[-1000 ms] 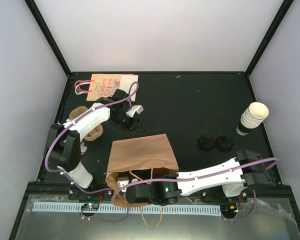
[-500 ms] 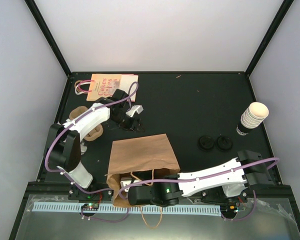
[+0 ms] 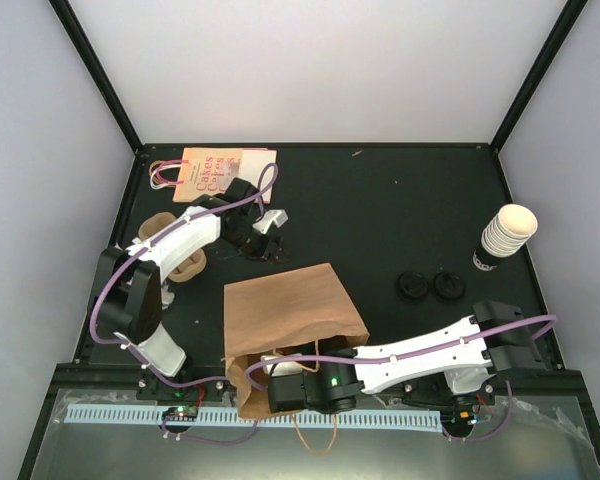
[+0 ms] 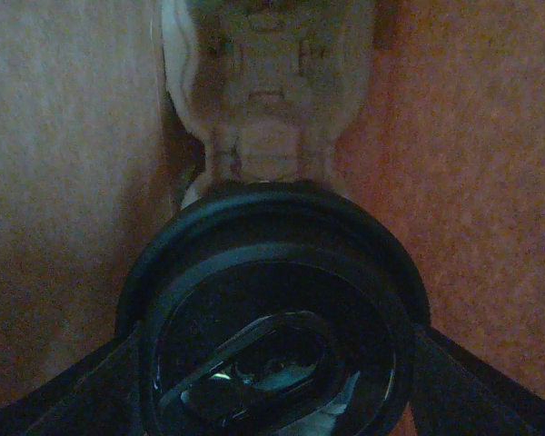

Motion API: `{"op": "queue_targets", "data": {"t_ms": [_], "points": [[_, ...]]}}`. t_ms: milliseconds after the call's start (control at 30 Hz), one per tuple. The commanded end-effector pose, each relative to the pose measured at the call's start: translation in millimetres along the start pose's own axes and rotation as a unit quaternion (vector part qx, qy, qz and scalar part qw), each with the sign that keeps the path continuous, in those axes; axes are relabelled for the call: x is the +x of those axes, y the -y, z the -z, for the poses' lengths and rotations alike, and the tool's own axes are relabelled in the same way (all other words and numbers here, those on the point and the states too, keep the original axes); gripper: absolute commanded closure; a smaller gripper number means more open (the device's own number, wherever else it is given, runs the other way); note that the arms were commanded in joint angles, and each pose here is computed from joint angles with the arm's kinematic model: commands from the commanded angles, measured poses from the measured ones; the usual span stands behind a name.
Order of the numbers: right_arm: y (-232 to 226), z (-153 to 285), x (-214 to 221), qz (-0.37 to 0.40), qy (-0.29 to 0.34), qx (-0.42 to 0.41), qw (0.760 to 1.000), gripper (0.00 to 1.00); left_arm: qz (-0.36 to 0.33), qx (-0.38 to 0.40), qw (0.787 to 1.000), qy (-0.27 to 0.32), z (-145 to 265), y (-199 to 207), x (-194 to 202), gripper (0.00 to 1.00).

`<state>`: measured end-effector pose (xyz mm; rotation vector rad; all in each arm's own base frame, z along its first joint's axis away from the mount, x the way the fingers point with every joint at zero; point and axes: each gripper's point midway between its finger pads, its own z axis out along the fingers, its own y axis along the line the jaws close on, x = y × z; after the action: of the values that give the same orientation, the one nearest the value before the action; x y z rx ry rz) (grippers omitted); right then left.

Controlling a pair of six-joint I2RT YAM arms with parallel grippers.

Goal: Pack the takeout coffee

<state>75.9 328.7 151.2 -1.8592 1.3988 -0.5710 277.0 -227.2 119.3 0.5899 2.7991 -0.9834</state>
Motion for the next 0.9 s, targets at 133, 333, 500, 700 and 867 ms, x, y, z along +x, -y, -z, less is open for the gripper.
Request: {"op": "queue_targets", "data": {"t_ms": [133, 333, 500, 700, 867], "points": [[5, -1, 13, -0.015, -0.027, 0.022, 0.999, 0.45, -0.011, -0.002, 1.000, 0.019, 1, 3, -23, 0.46], [6, -6, 17, -0.021, -0.025, 0.026, 0.999, 0.46, -0.011, 0.003, 0.999, 0.041, 6, 9, -52, 0.41], [12, -5, 17, -0.029, -0.012, 0.026, 0.999, 0.46, -0.011, 0.017, 0.999, 0.046, -1, 12, -69, 0.38], [13, -7, 14, -0.035, -0.004, 0.021, 0.999, 0.46, -0.027, 0.037, 0.999, 0.024, -24, 30, -76, 0.36], [14, -8, 11, -0.035, -0.001, 0.021, 0.999, 0.46, -0.042, 0.054, 0.998, 0.001, -44, 45, -83, 0.36]]}}
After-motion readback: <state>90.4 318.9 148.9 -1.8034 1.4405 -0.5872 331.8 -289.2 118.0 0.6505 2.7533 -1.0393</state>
